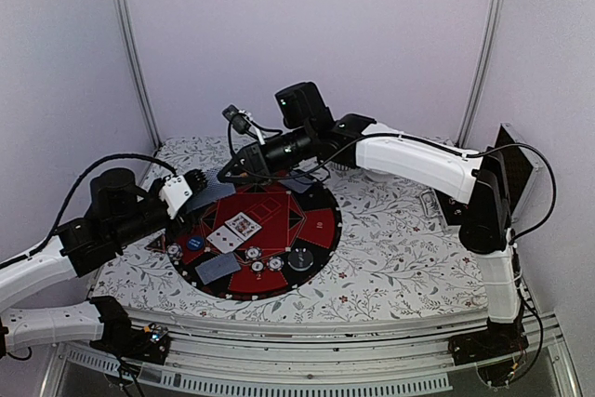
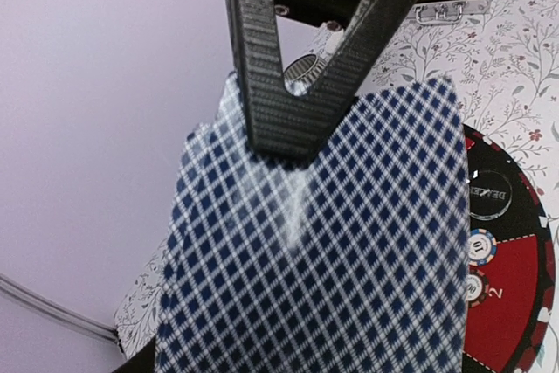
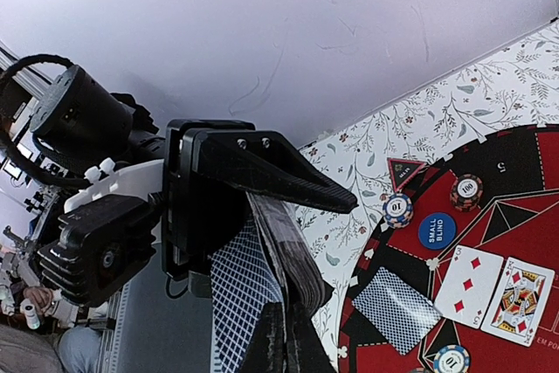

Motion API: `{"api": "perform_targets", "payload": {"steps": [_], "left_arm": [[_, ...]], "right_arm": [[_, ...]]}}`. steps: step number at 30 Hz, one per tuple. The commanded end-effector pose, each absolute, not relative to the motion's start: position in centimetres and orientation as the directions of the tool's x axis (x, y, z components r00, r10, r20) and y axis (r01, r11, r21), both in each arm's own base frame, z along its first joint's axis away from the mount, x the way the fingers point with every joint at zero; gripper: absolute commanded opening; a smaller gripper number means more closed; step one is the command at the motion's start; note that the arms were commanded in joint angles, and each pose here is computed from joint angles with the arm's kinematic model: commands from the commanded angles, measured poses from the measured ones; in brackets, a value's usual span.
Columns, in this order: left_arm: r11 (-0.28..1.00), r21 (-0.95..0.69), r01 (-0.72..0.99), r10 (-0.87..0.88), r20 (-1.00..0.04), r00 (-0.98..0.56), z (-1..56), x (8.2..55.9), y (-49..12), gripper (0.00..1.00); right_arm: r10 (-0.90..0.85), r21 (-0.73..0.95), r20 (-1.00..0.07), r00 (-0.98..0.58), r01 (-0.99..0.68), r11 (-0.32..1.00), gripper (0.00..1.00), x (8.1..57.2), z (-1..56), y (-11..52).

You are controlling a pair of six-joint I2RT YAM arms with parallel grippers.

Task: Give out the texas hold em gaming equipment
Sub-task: Adjust the poker card at the face-down deck piles.

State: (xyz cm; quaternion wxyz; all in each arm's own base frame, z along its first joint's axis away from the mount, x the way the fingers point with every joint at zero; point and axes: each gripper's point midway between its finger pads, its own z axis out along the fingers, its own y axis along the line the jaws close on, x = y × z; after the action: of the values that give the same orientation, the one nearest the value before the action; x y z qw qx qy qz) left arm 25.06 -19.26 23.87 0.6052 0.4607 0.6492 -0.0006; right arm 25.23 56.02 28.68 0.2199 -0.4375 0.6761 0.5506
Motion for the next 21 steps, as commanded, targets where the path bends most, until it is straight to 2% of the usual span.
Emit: {"api": "perform_targets", "payload": {"steps": [1, 12, 21], "left_arm": [[0.593, 0.559, 0.58, 0.568, -0.8, 0.191, 25.2, 25.0, -19.5, 0.53], [0.592, 0.559, 0.581, 0.571, -0.799, 0.187, 25.1, 25.1, -19.5, 0.53], [0.593, 0.551, 0.587, 0.56, -0.806, 0.191, 25.3, 24.9, -19.6, 0.53]], "right_arm": [[-0.312, 0.526, -0.801, -0.511, -0.849, 0.042, 0.02, 26.2, 31.4, 53.9], [-0.287, 0.474, -0.838, -0.463, -0.88, 0.033, 0.01, 26.5, 33.7, 52.2], [-0.311, 0.522, -0.811, -0.496, -0.853, 0.001, 0.01, 25.7, 32.0, 54.2]]}}
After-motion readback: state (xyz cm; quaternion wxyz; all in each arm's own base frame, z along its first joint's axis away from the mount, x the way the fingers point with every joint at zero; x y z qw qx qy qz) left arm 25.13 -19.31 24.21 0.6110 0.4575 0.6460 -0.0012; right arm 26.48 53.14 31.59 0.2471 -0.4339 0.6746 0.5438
